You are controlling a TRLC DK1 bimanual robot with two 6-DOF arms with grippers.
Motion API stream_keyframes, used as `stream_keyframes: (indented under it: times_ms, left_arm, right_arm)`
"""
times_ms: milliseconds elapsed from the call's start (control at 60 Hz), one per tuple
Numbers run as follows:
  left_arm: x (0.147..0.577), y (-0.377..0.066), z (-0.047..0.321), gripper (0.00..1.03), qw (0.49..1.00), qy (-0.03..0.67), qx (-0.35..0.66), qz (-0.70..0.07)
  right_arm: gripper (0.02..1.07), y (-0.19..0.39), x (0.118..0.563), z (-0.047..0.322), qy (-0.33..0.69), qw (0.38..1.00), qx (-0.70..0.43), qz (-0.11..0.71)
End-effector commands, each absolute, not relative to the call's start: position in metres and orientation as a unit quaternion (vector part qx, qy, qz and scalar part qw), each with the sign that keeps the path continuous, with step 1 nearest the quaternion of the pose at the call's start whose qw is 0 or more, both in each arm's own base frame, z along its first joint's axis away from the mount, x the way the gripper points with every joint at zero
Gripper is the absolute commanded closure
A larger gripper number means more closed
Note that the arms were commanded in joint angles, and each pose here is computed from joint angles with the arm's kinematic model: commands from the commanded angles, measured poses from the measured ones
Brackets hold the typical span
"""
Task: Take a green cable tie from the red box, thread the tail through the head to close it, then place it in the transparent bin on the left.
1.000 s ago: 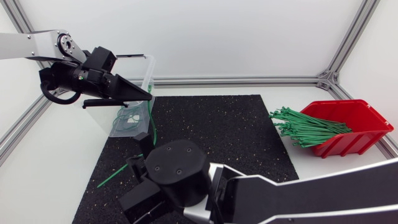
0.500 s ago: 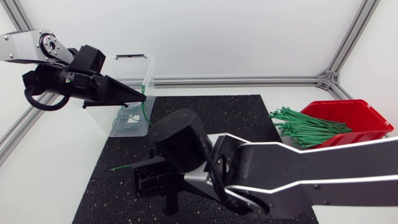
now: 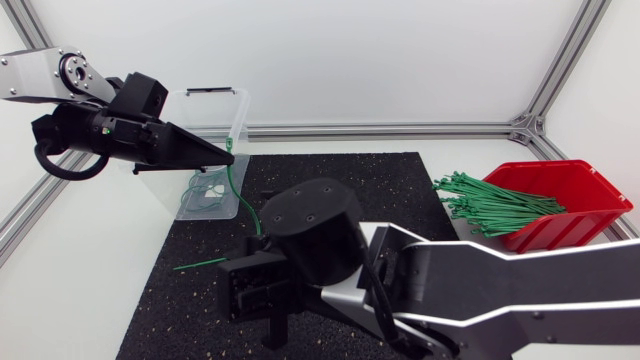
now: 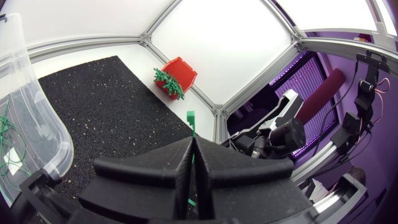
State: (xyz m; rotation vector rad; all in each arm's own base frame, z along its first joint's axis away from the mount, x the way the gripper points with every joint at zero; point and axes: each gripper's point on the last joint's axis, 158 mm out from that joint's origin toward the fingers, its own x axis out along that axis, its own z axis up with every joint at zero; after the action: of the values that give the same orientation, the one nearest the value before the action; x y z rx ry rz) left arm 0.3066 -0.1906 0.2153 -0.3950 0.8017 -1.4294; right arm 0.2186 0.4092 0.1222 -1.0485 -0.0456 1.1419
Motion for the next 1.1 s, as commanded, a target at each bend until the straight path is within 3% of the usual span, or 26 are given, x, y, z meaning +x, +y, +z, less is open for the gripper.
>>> stream_keyframes:
  times_ms: [0,617,867,1083]
  left_arm:
    - [0.299,-0.192,0.217,1.00,0.664,0.350,-0.170,-0.638]
    - [0.295,-0.193,0.221,1.00,0.665,0.350,-0.170,-0.638]
    - [0.288,-0.193,0.221,1.00,0.667,0.343,-0.163,-0.641]
    - [0.286,-0.193,0.220,1.00,0.668,0.342,-0.162,-0.641]
  right_arm:
    - [1.02,0.401,0.223,0.115,-0.009,0.723,-0.472,0.504]
    - [1.02,0.386,0.234,0.141,0.083,0.795,-0.335,0.499]
    - [1.02,0.382,0.239,0.135,0.154,0.812,-0.257,0.501]
    - [1.02,0.380,0.215,0.144,0.150,0.815,-0.224,0.513]
